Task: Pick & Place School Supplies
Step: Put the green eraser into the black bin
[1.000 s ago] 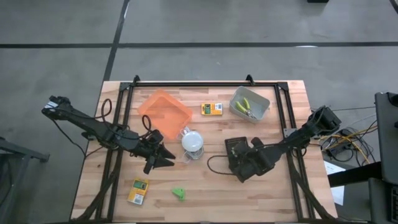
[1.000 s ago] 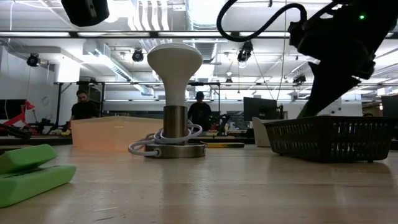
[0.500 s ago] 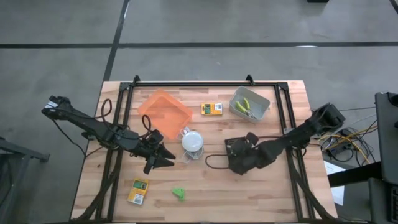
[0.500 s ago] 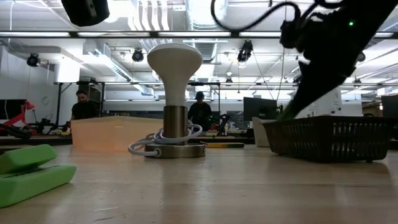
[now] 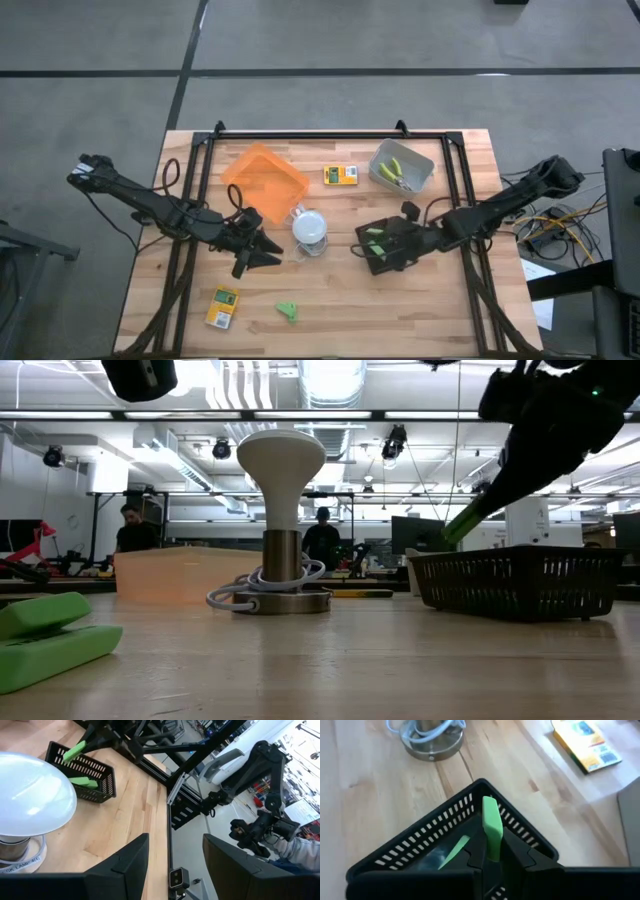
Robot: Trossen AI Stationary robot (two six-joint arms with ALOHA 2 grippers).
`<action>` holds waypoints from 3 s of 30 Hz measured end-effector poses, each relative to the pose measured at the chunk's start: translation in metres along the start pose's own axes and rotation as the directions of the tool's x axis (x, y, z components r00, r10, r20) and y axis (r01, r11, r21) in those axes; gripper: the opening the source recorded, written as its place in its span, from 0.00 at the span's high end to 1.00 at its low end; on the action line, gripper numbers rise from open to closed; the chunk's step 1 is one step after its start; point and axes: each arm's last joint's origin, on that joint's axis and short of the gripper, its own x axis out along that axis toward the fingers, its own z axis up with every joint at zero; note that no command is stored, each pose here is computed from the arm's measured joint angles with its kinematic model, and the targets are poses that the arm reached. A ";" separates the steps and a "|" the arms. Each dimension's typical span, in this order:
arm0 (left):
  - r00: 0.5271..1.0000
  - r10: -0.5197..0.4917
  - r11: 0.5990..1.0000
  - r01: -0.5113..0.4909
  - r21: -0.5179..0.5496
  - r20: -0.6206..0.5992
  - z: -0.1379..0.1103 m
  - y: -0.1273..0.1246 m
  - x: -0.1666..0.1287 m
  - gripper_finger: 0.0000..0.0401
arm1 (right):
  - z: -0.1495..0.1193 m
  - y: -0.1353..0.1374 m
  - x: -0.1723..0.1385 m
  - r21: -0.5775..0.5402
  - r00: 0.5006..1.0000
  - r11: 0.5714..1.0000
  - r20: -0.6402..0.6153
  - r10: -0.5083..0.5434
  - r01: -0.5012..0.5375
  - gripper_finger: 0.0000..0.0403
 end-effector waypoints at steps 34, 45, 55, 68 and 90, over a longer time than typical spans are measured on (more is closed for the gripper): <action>0.995 0.065 0.998 -0.065 -0.001 0.082 0.003 0.002 0.000 0.52 | -0.020 0.001 0.027 0.091 0.977 0.995 -0.208 0.052 -0.033 0.79; 0.995 0.065 0.998 -0.065 -0.001 0.082 0.003 0.002 0.000 0.52 | -0.018 0.001 0.025 0.114 0.978 0.993 -0.198 0.060 -0.038 0.59; 0.995 0.066 0.998 -0.066 0.000 0.081 0.003 0.002 0.000 0.52 | 0.008 0.009 0.010 0.098 0.984 0.990 -0.135 0.117 -0.104 0.57; 0.994 0.097 0.995 -0.098 0.009 0.051 -0.001 0.005 0.003 0.52 | 0.102 0.036 -0.047 0.051 0.945 0.953 0.153 0.288 -0.298 0.64; 0.996 0.085 0.996 -0.084 -0.013 0.026 -0.004 0.004 0.006 0.52 | 0.094 0.056 -0.042 -0.084 0.729 0.873 0.516 0.451 -0.480 0.69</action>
